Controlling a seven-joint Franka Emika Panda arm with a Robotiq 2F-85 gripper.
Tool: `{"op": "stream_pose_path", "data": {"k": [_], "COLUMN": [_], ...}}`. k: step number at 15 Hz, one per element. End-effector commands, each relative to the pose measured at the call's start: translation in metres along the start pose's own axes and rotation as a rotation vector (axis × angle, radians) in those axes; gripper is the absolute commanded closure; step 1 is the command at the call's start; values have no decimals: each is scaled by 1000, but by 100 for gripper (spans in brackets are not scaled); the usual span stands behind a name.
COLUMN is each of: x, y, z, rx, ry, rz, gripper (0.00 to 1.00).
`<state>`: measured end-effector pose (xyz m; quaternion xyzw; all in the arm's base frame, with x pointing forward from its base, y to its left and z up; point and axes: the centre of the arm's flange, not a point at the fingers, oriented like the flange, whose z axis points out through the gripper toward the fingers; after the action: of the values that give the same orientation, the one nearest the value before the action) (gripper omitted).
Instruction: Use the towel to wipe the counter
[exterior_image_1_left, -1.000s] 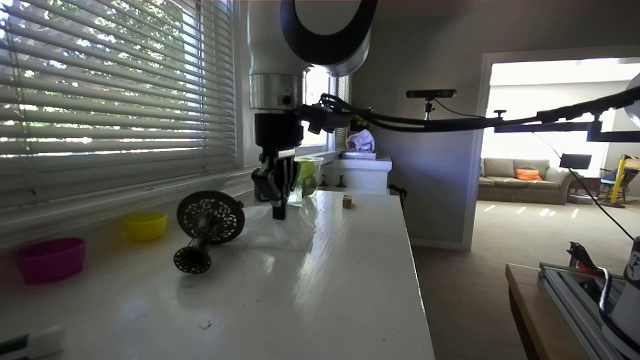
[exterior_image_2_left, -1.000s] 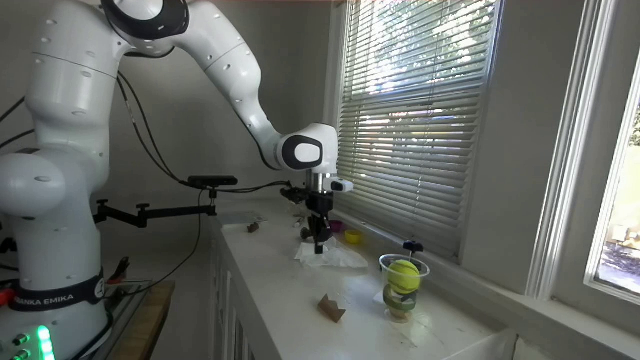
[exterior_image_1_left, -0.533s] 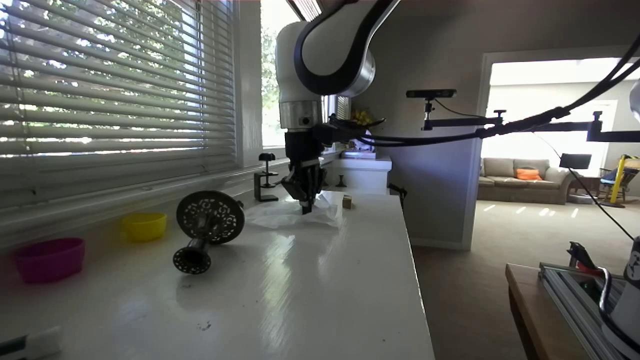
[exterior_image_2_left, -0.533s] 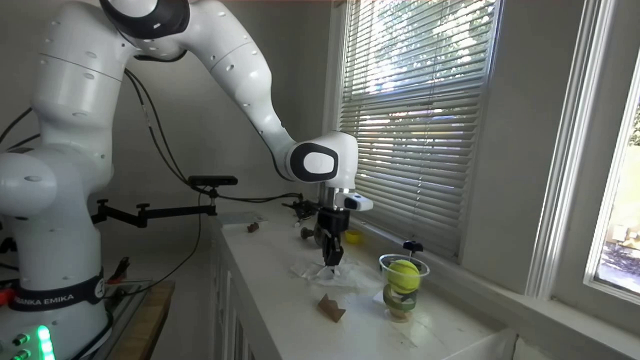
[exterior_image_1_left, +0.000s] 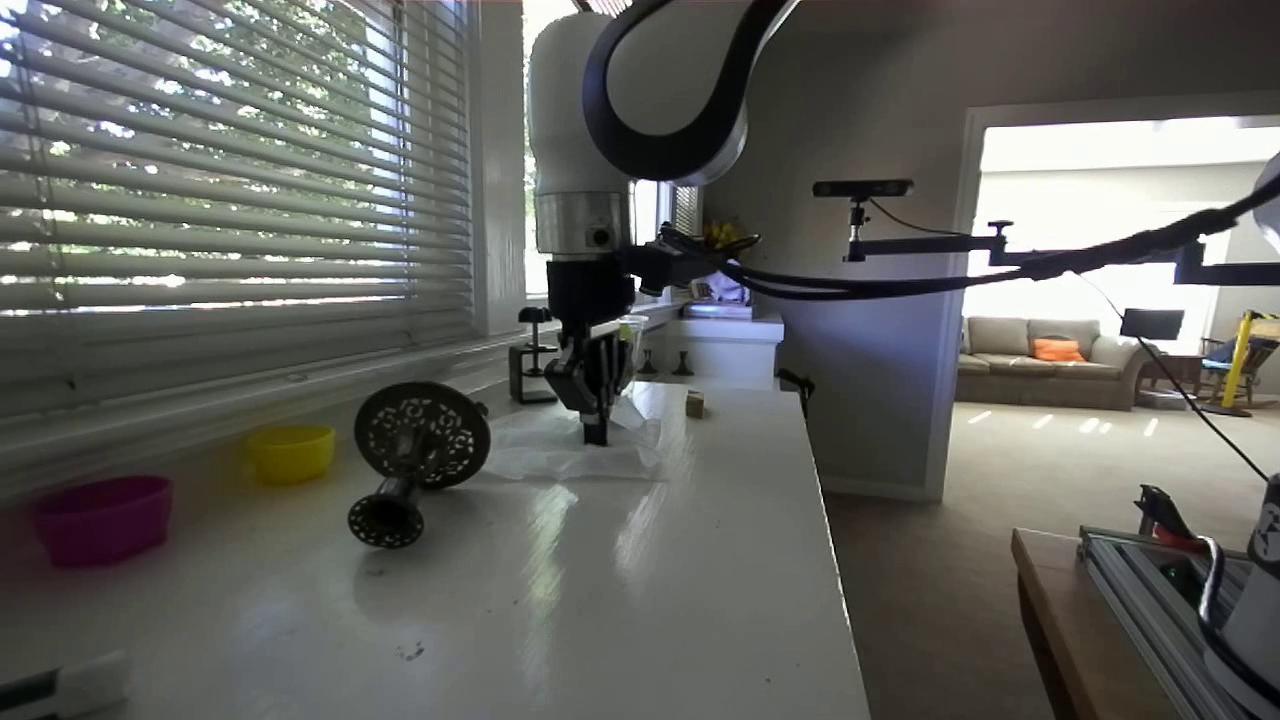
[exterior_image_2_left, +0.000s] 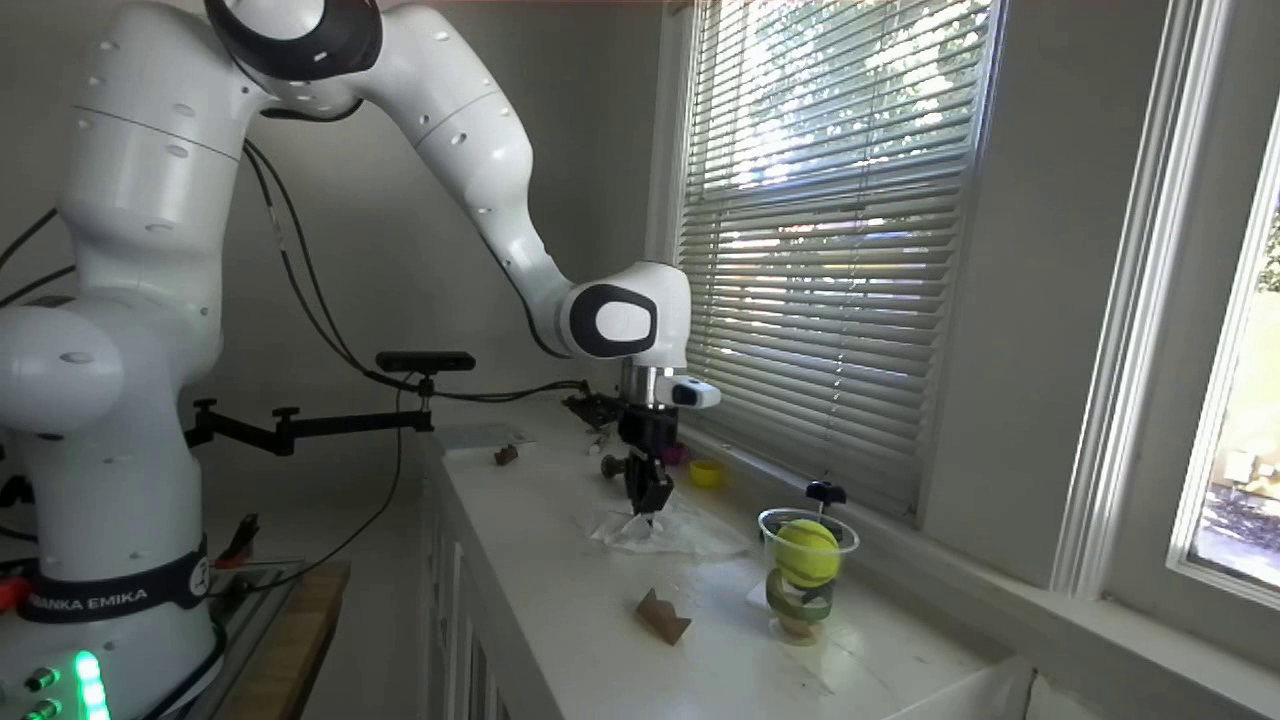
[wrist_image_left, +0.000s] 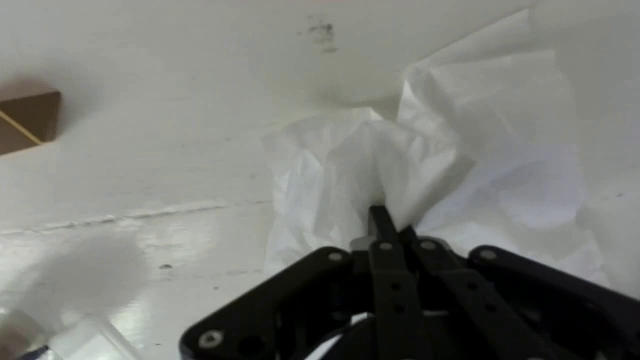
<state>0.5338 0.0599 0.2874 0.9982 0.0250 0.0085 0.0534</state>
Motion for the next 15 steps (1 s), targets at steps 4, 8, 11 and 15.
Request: {"op": "stream_pose_path", "data": {"k": [4, 8, 11, 15], "x": [-23, -6, 1, 7], "y": [-41, -3, 30, 54], "z": [-13, 4, 14, 17], "rx": [-9, -36, -77, -110], "ry": [43, -5, -48, -109], "rz": [-182, -40, 120, 313], "gripper": [100, 100, 100, 100]}}
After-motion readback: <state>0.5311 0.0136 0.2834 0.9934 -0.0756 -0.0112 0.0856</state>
